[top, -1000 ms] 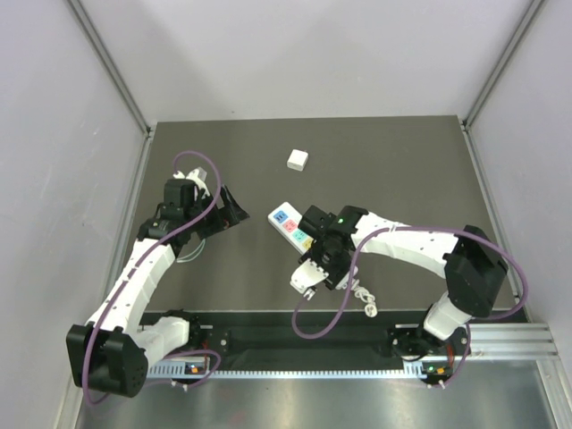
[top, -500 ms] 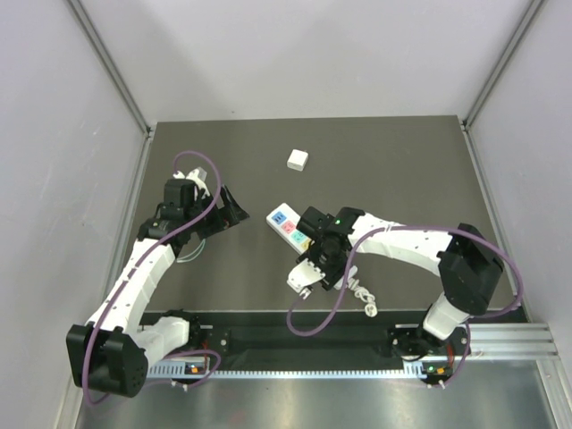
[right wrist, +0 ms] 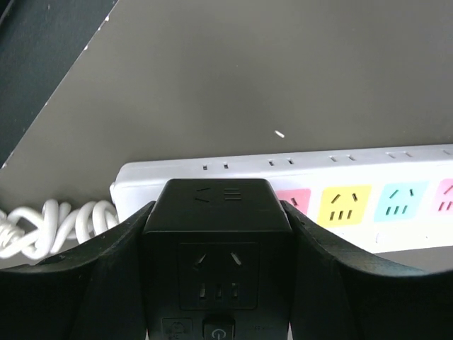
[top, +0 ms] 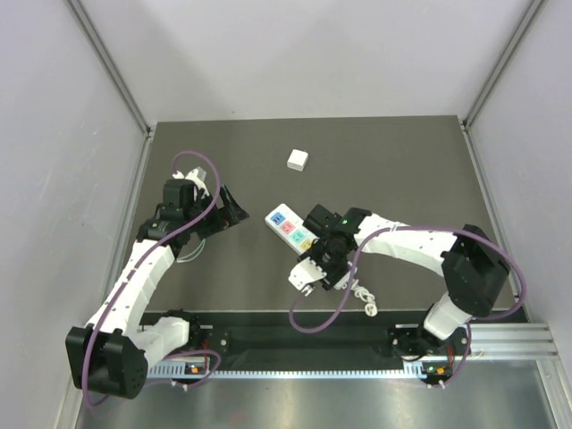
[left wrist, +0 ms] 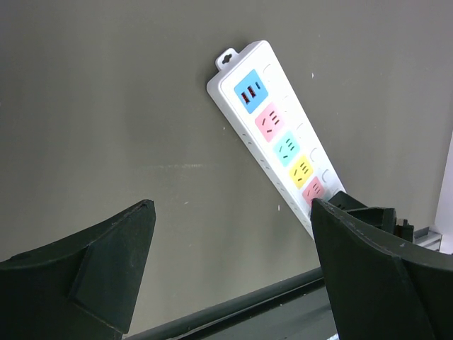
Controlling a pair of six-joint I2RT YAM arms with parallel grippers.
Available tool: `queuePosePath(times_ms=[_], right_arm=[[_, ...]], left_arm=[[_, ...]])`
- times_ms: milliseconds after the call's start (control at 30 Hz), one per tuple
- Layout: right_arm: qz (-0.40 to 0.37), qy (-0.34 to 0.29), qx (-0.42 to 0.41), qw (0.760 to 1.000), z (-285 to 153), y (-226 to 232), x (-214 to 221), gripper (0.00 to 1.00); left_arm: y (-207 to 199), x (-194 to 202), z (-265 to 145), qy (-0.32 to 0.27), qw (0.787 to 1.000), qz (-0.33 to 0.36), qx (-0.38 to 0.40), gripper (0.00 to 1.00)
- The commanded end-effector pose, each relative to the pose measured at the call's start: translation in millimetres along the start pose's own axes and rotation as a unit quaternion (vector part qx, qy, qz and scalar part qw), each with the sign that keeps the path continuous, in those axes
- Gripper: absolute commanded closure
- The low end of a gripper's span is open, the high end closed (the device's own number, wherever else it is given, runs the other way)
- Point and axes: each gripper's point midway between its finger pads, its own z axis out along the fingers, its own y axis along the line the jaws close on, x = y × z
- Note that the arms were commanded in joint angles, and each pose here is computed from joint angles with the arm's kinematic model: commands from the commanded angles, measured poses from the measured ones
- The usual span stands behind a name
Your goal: Insert the plug
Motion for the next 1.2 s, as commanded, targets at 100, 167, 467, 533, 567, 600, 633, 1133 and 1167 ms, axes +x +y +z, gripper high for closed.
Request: queuePosePath(times_ms=[100,167,467,533,567,600,633,1133,1167], right_arm=[[0.026,-0.071,0.016,0.997,30,5,10,1.0],[0.032,-0.071,0.029,0.997,24,-1,15,1.0],[0.029,-0.058,0.067,0.996,-3,-24,12,0.61],[0.029,-0.052,0.082,0.995,-11,-29,13,0.52],[0.028,-0.042,0.088,0.995,-14,-31,16,0.51],[0.027,-0.041,0.094,0.994,-17,-33,16,0.44],[0.027,-0.041,0.097,0.994,-19,-33,14,0.32],[0.039,-0.047,0.148,0.987,-64,-43,-3,0.0],[0.04,-0.047,0.15,0.987,-67,-42,-5,0.0]], left_arm=[[-7,-13,-5,-0.032,0.999,0.006,0.015,0.04],[-8,-14,-5,-0.032,0.999,0.006,0.015,0.04],[-8,-13,-5,-0.032,0.999,0.006,0.017,0.04],[-9,-12,-6,-0.031,0.999,0.007,0.021,0.03],[-10,-12,-5,-0.033,0.999,0.007,0.024,0.03],[-11,-12,-5,-0.032,0.999,0.006,0.025,0.03],[-11,-13,-5,-0.034,0.999,0.007,0.026,0.03],[-11,-14,-7,-0.035,0.999,0.008,0.024,0.02],[-10,-15,-7,-0.036,0.999,0.007,0.022,0.02]])
